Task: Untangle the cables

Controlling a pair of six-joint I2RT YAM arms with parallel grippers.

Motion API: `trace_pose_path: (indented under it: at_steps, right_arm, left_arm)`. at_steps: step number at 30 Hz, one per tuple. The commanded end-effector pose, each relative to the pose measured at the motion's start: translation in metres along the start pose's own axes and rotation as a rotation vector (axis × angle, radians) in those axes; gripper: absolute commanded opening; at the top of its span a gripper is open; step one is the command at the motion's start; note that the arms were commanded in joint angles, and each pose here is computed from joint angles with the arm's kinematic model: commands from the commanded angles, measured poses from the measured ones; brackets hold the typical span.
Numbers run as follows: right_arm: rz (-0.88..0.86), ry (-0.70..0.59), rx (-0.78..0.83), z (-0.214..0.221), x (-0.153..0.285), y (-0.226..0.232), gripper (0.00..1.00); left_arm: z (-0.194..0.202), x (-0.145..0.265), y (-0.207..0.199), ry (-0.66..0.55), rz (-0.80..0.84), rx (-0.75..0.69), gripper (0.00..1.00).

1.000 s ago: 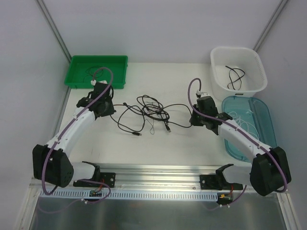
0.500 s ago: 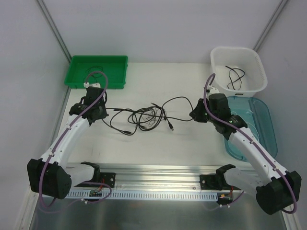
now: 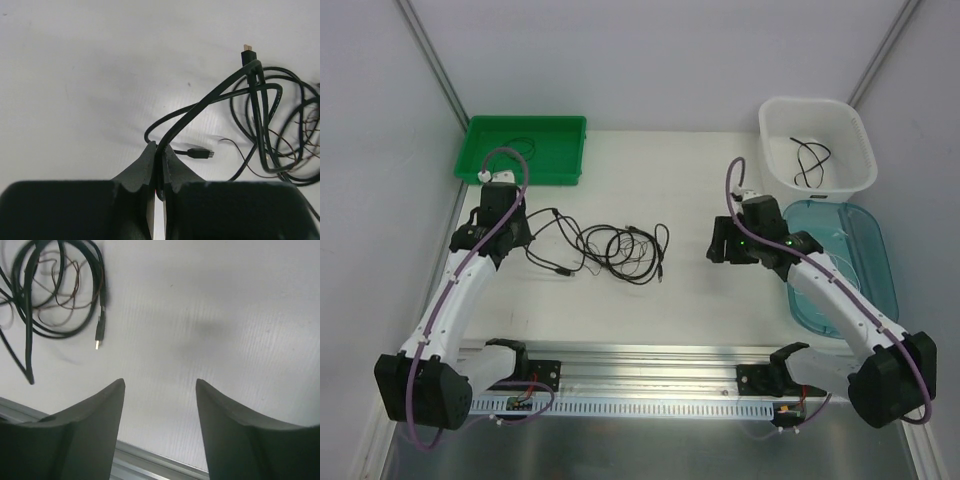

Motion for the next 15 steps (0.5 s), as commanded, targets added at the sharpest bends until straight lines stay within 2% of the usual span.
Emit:
trace_pose_path:
  at_steps: [1,5,11,15]
  right_arm:
    - [-0.039,0.035,0.162,0.011,0.001,0.023,0.64]
    - [-0.101,-0.006,0.277,0.007,0.003,0.064,0.68]
    - [-0.215,-0.082,0.41,0.004,0.0,0.124,0.68]
    - [-0.369,-0.107,0.485,0.0,0.002,0.167,0.68]
  left_arm:
    - [-0.009,0.011,-0.011,-0.115,0.177,-0.026,0.0]
    - [-0.011,0.02,-0.02,-0.168,0.315,-0.048,0.0]
    - [-0.01,0.03,-0.023,-0.242,0.388,-0.06,0.0]
    - [-0.01,0.03,-0.027,-0.24,0.425,-0.065,0.0]
Point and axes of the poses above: each gripper's point midway between its finger pads, its own x axis back along the fingers, its own y axis along the line the jaws close on, z = x × y, the point moved 9 cm from there along x, back along the fingers, and after that the axes turned 9 degrees about -x, right-handed, at the moved point
